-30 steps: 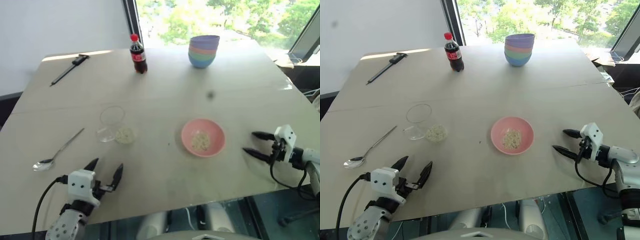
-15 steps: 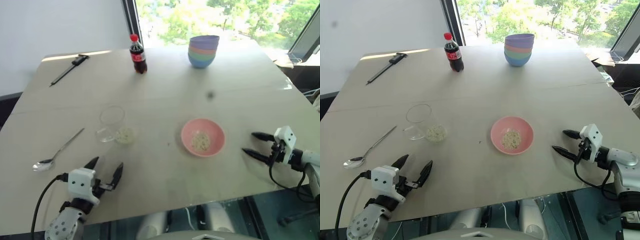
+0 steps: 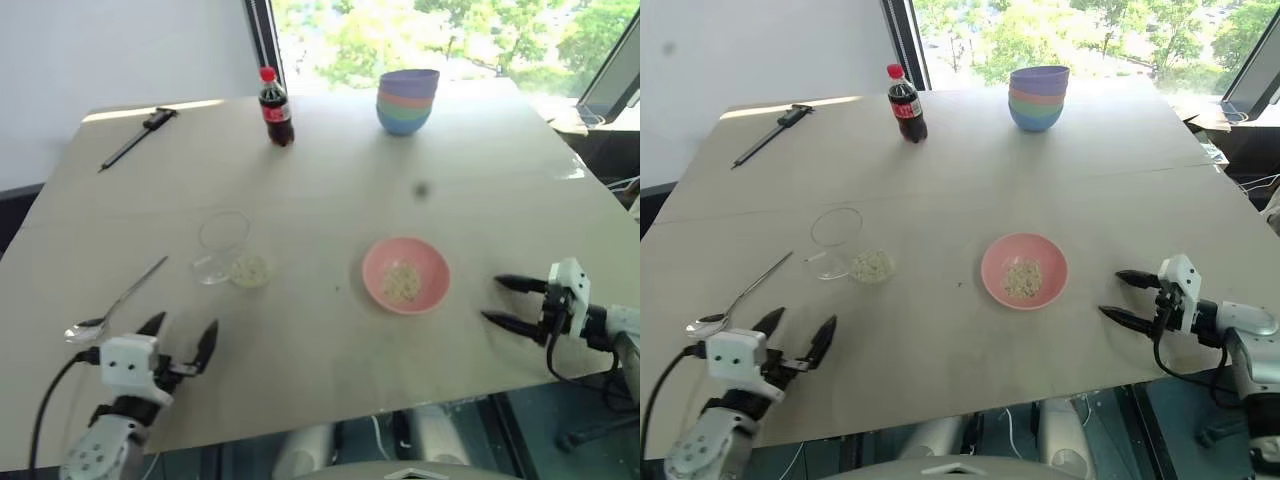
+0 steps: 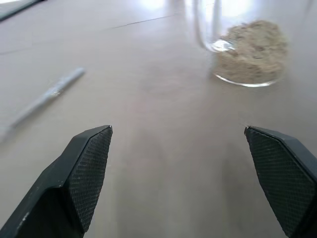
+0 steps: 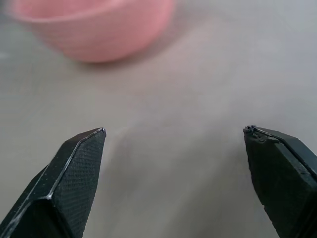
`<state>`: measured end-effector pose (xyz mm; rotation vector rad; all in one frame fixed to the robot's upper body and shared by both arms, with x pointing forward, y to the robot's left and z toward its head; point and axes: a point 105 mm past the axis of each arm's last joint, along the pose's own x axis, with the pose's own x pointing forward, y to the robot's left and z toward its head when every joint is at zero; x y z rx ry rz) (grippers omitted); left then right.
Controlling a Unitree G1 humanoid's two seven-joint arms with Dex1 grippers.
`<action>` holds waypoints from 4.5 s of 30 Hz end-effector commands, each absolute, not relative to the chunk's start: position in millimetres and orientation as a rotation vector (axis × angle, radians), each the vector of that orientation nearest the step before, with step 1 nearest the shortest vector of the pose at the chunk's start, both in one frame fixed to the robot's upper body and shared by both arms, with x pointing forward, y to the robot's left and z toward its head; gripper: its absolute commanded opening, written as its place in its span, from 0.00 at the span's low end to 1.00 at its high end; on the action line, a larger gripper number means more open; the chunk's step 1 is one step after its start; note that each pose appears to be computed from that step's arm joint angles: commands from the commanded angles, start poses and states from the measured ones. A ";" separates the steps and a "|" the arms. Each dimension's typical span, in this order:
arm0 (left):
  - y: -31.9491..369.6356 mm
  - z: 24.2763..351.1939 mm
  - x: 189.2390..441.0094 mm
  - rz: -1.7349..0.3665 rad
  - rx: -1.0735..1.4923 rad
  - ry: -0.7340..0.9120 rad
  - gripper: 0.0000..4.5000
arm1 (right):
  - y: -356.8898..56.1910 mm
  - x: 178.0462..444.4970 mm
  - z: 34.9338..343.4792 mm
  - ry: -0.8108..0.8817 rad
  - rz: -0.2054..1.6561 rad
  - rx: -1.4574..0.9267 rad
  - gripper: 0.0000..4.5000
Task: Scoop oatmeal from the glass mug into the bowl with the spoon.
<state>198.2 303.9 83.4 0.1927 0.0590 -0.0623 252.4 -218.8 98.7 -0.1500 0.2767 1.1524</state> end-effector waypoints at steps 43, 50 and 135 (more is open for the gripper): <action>410.8 61.8 214.4 -0.141 0.086 0.569 0.01 | -135.8 243.1 200.8 -0.030 1.352 -0.148 1.00; 408.2 123.9 230.0 -0.021 0.182 0.223 0.01 | -131.9 250.9 197.6 -0.017 1.380 -0.146 1.00; 277.5 200.0 172.0 0.291 0.254 -0.236 0.42 | -64.2 352.7 322.1 -0.141 1.045 0.391 0.00</action>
